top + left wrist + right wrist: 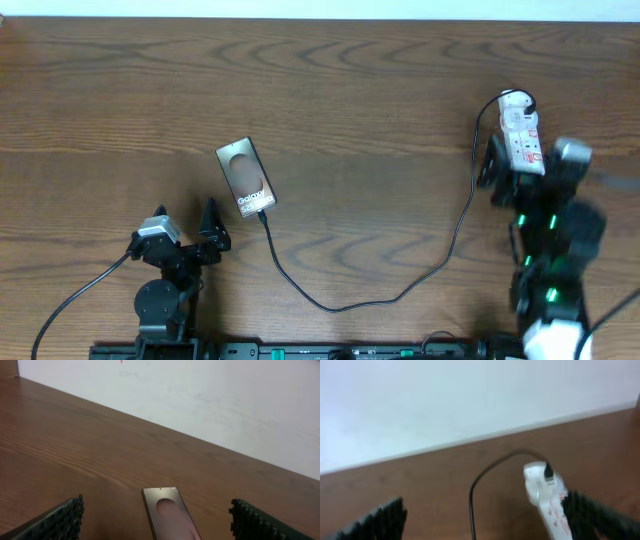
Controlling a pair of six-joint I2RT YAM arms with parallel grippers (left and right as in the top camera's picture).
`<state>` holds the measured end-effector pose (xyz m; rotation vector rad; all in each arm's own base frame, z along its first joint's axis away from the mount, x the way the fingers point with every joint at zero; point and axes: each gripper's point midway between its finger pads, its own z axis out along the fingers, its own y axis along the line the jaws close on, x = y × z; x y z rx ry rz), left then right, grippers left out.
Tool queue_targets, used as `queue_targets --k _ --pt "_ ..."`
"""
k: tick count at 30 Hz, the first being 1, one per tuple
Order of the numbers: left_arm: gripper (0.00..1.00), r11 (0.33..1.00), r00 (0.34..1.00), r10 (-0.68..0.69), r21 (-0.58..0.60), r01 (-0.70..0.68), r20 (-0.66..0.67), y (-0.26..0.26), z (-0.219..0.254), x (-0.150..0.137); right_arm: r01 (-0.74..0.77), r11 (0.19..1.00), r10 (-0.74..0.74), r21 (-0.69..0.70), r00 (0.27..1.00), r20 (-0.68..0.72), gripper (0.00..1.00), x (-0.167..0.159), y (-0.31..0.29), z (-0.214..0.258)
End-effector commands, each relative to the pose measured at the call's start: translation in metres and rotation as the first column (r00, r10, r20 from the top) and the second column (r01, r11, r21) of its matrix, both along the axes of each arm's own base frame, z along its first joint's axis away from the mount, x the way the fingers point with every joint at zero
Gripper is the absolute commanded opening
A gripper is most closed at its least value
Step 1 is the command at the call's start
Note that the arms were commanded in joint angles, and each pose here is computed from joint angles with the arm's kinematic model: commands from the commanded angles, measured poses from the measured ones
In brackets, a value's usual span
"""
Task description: Plug charger to phone and switch on socket
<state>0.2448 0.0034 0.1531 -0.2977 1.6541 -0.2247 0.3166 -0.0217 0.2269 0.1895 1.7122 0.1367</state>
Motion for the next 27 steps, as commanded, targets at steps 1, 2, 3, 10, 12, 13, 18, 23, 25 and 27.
queue_targets --k 1,2,3,10,12,13,18,23,25,27 --pt "0.92 1.0 0.998 0.019 0.005 -0.019 -0.053 0.004 -0.017 -0.001 -0.013 0.996 0.018 -0.093 0.998 0.056 0.99 -0.024 0.005 -0.022" --pt "0.92 1.0 0.998 0.019 0.005 -0.019 -0.053 0.004 -0.017 -0.001 -0.011 0.995 0.018 -0.1 0.997 0.074 0.99 -0.031 0.006 -0.03" --pt "0.92 1.0 0.998 0.019 0.005 -0.019 -0.053 0.004 -0.017 -0.001 -0.009 0.995 0.018 -0.102 0.996 0.088 0.99 -0.035 0.006 -0.036" --pt "0.92 1.0 0.998 0.019 0.005 -0.019 -0.053 0.004 -0.017 -0.001 -0.013 0.996 0.014 -0.092 1.0 0.017 0.99 -0.05 0.007 -0.081" --pt "0.92 1.0 0.998 0.019 0.005 -0.019 -0.053 0.004 -0.017 -0.001 -0.01 0.996 0.009 -0.09 1.0 -0.018 0.99 -0.053 0.007 -0.09" --pt "0.92 1.0 0.998 0.019 0.005 -0.019 -0.053 0.004 -0.017 -0.001 -0.005 0.996 0.001 -0.088 0.999 -0.047 0.99 -0.055 0.006 -0.097" --pt "0.92 1.0 0.998 0.019 0.005 -0.019 -0.053 0.004 -0.017 -0.001 0.002 0.997 -0.012 -0.082 0.992 -0.126 0.99 -0.067 0.005 -0.116" --pt "0.92 1.0 0.998 0.019 0.005 -0.019 -0.053 0.004 -0.017 -0.001 0.014 0.995 -0.015 -0.095 1.0 -0.015 0.99 -0.068 0.005 -0.09" --pt "0.92 1.0 0.998 0.019 0.005 -0.019 -0.053 0.004 -0.017 -0.001 0.016 0.995 -0.013 -0.099 0.999 0.033 0.99 -0.069 0.006 -0.079" --pt "0.92 1.0 0.998 0.019 0.005 -0.019 -0.053 0.004 -0.017 -0.001 0.014 0.994 -0.005 -0.104 0.996 0.086 0.99 -0.071 0.008 -0.067"
